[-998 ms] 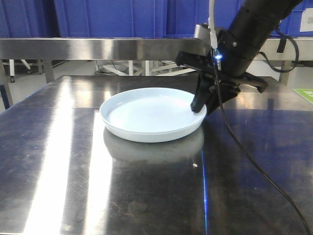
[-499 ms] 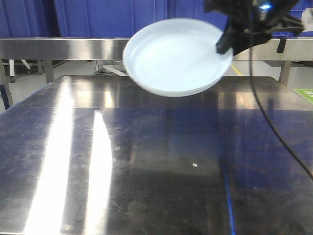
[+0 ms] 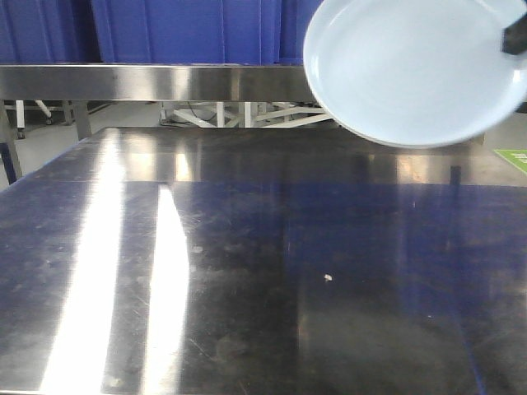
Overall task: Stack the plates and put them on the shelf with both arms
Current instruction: 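Grasp the rim of the stacked plates with the right gripper and lift, then hold the plate stack in the right gripper while driving to the shelf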
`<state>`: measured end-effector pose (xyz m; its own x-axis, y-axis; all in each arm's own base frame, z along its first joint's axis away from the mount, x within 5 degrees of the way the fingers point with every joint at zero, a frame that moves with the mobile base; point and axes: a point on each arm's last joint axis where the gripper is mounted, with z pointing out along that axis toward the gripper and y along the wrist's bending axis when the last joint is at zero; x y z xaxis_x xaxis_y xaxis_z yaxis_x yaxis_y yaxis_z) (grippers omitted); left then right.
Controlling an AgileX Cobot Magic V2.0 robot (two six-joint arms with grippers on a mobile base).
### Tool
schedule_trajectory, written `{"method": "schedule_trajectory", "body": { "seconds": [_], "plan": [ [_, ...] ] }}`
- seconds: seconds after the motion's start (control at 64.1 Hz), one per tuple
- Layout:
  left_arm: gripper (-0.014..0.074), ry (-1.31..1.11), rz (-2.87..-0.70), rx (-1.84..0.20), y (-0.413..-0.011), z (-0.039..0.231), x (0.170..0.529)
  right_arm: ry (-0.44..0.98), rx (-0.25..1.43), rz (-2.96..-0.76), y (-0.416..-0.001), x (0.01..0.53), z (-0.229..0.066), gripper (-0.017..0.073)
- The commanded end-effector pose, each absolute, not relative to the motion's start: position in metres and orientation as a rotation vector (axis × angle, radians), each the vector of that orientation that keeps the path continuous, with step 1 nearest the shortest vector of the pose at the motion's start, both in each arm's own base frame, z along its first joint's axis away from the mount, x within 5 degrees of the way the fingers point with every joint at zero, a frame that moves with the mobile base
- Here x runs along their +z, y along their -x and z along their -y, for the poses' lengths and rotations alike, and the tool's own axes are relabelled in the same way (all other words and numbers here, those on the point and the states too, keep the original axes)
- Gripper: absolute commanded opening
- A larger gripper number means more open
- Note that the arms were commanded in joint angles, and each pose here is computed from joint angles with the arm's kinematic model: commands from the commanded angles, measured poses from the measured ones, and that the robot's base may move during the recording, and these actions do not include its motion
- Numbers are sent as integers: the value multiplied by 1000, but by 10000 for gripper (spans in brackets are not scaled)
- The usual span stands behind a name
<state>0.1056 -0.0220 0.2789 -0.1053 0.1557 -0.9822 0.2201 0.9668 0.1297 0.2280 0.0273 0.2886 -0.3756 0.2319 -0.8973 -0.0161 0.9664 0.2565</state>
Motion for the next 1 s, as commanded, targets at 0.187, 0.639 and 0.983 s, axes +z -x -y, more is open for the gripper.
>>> {"method": "schedule_trajectory", "body": {
  "seconds": [0.187,0.639,0.983],
  "plan": [
    [83,-255,-1567,-65,-107,22,298,-160,263,-1709,-161,298,-16,50],
    [83,-255,-1567,-65,-107,22,298,-125,311,-1522,-89,297,-10,50],
    [83,-255,-1567,-65,-107,22,298,-116,319,-1520,-83,297,-10,50]
  ]
}}
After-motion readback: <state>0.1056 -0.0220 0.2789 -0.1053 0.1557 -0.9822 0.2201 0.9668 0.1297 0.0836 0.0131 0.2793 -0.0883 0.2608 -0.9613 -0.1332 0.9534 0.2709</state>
